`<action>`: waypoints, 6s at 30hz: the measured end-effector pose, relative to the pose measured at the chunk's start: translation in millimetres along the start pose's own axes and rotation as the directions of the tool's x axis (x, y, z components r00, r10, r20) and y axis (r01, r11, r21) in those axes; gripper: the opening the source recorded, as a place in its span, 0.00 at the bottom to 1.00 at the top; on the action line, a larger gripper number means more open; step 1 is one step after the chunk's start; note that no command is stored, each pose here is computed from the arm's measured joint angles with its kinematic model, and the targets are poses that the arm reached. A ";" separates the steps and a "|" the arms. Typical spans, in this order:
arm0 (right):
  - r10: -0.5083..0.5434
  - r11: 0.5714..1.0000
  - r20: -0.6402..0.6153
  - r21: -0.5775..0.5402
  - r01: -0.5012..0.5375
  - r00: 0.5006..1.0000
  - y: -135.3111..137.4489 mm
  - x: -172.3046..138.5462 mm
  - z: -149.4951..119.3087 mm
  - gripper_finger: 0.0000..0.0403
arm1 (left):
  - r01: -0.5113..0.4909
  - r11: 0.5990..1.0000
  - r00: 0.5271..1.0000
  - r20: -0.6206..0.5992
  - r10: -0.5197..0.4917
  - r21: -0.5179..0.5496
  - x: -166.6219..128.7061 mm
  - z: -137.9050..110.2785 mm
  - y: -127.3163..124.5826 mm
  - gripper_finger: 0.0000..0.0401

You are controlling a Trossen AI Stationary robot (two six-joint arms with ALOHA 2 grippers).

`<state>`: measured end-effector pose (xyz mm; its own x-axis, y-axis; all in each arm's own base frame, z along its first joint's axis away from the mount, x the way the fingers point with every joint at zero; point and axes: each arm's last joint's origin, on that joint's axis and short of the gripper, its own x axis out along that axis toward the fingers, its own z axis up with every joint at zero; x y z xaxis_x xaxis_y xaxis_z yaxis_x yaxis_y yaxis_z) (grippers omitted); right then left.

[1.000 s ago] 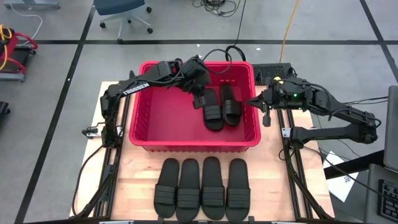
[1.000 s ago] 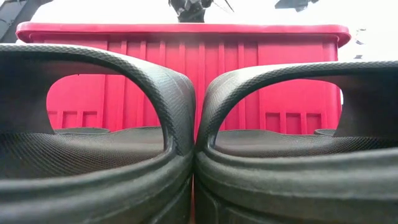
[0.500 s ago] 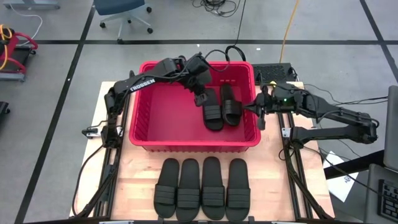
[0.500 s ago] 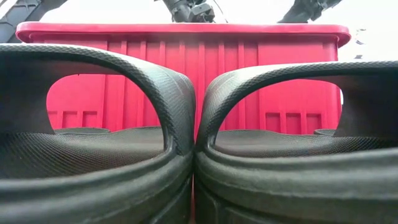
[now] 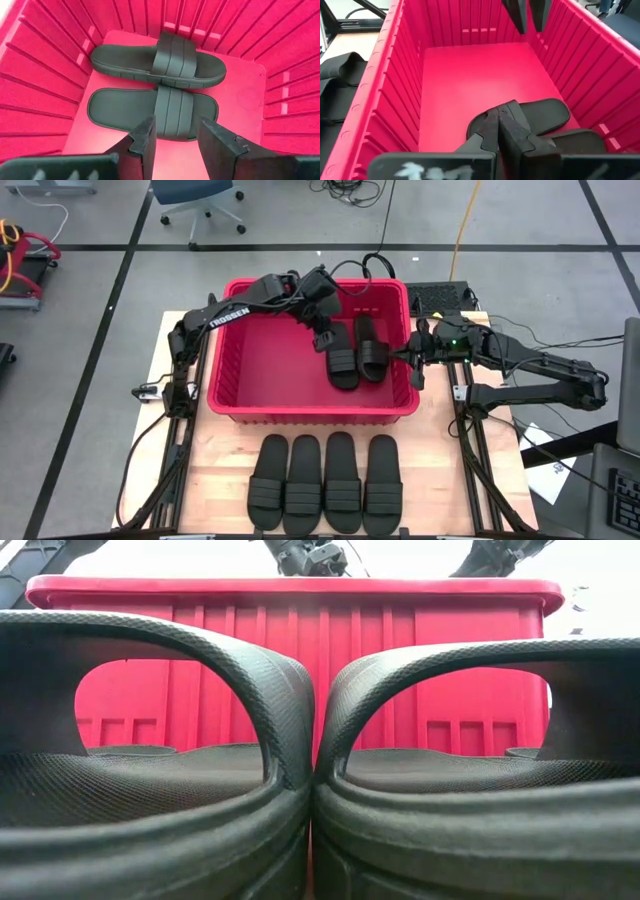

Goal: Pick and place slides into bin
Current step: Put the black slide into the red bin

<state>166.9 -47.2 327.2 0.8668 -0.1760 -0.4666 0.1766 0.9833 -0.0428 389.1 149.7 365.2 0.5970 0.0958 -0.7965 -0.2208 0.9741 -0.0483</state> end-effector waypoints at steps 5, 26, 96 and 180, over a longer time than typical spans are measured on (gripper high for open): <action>-0.032 0.999 0.042 0.031 0.030 0.999 -6.3 2.1 4.4 0.00 | -0.007 0.999 0.999 0.048 0.005 0.051 -21.2 1.3 -2.7 0.33; 0.051 0.998 -0.233 0.042 -0.042 0.971 -75.6 110.8 58.3 0.00 | -0.131 0.990 0.939 0.328 0.105 0.058 -142.5 -7.9 -31.1 0.33; -0.131 0.987 -0.493 0.016 0.160 0.860 -95.2 150.8 18.4 0.00 | -0.132 0.990 0.931 0.350 0.109 0.042 -155.6 -11.9 -34.2 0.33; 0.648 0.670 -0.359 0.688 -0.280 0.672 170.5 32.4 -108.6 0.22 | 0.048 0.898 0.987 0.115 -0.109 0.437 -182.6 -64.5 -156.2 0.00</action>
<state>174.4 119.6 208.9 0.5296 0.5354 -0.6579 0.1967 0.6770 0.7092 264.8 -33.2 479.3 0.7021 0.0120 -0.7120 0.1677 0.9690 0.1816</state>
